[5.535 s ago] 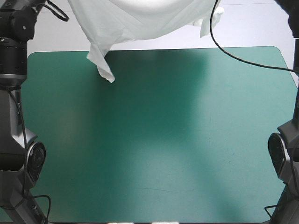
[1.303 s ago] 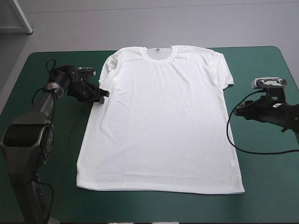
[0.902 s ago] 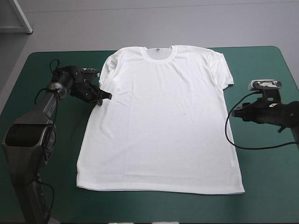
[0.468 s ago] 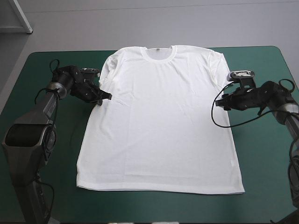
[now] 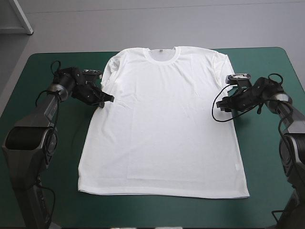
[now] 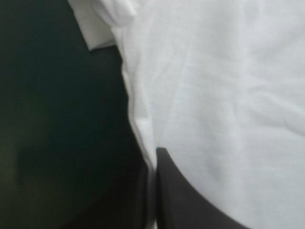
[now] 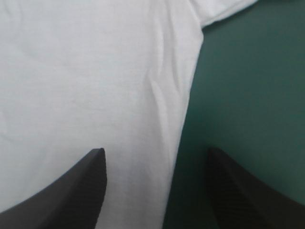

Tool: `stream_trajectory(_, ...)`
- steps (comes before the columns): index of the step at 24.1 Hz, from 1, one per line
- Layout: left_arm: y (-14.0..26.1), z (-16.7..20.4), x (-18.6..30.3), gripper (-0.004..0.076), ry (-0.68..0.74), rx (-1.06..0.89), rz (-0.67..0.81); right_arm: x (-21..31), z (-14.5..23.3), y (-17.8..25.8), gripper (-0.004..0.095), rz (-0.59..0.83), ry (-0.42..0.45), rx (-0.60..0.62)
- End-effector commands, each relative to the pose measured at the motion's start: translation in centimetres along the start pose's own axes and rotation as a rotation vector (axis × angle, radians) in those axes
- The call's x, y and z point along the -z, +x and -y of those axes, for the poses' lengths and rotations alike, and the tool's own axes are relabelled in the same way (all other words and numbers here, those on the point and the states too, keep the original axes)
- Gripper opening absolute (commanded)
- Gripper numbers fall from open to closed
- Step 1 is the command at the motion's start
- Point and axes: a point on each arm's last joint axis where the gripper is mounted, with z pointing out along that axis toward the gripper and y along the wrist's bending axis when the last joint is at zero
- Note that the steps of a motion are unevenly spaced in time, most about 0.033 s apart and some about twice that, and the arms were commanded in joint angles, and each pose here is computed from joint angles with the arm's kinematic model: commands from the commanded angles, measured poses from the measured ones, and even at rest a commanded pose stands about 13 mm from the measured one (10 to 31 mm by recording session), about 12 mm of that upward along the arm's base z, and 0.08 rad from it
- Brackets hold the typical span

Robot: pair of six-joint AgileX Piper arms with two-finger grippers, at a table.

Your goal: Fold the cloth

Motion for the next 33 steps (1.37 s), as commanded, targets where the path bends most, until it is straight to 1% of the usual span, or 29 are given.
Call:
stream_trajectory(1, -1.0, 0.8, 2.9, 0.0021, -0.002, -0.019, 0.094, 0.6, -1.5, -0.9, 0.0566, 0.031, -0.015, 0.029)
stream_trajectory(3, -1.0, 0.8, 2.9, 0.0021, -0.002, -0.019, 0.094, 0.2, -2.6, -0.7, 0.0527, 0.008, -0.034, 0.051)
stream_trajectory(5, -1.0, 0.8, 2.9, 0.0021, -0.002, -0.021, 0.094, -0.1, -3.3, -0.6, 0.0468, -0.016, -0.048, 0.069)
stream_trajectory(8, -1.0, 0.8, 2.9, 0.0021, -0.006, -0.044, 0.088, -0.4, -3.6, -0.4, 0.0341, -0.034, -0.043, 0.046)
stream_trajectory(10, -0.9, 0.8, 2.8, 0.0020, -0.010, -0.045, 0.083, -0.4, -3.5, -0.4, 0.0215, -0.037, -0.029, 0.043)
stream_trajectory(11, -0.9, 0.8, 2.8, 0.0020, -0.013, -0.049, 0.082, -0.4, -3.3, -0.3, 0.0055, -0.044, -0.011, 0.065)
stream_trajectory(12, -0.9, 0.8, 2.9, 0.0020, -0.012, -0.047, 0.085, -0.4, -3.2, -0.4, -0.0018, -0.044, -0.003, 0.066)
stream_trajectory(14, -1.1, 0.8, 2.9, 0.0021, -0.010, -0.042, 0.104, 0.0, -3.1, -0.6, -0.0003, -0.037, 0.023, 0.068)
stream_trajectory(17, -1.4, 1.1, 4.1, 0.0021, -0.005, -0.035, 0.153, 2.1, -3.4, -1.5, -0.0003, 0.015, 0.030, 0.080)
stream_trajectory(20, -1.6, 1.8, 6.8, 0.0021, -0.006, -0.042, 0.220, 6.5, -4.3, -2.8, -0.0004, 0.129, 0.030, 0.097)
stream_trajectory(22, -1.7, 2.2, 9.7, 0.0021, -0.022, -0.053, 0.302, 10.3, -5.2, -3.4, -0.0004, 0.228, 0.018, 0.128)
stream_trajectory(26, -1.1, 3.8, 16.8, 0.0021, -0.064, -0.091, 0.498, 17.3, -6.6, -3.8, -0.0004, 0.404, 0.038, 0.174)
stream_trajectory(27, -0.6, 4.2, 18.9, 0.0021, -0.085, -0.105, 0.555, 19.1, -7.0, -3.8, -0.0004, 0.448, 0.044, 0.186)
stream_trajectory(30, 0.5, 5.0, 23.1, 0.0021, -0.129, -0.132, 0.667, 22.7, -7.6, -3.7, -0.0004, 0.539, 0.073, 0.216)
stream_trajectory(33, 2.6, 6.2, 28.4, 0.0021, -0.183, -0.165, 0.823, 27.4, -8.5, -3.4, -0.0004, 0.663, 0.105, 0.249)
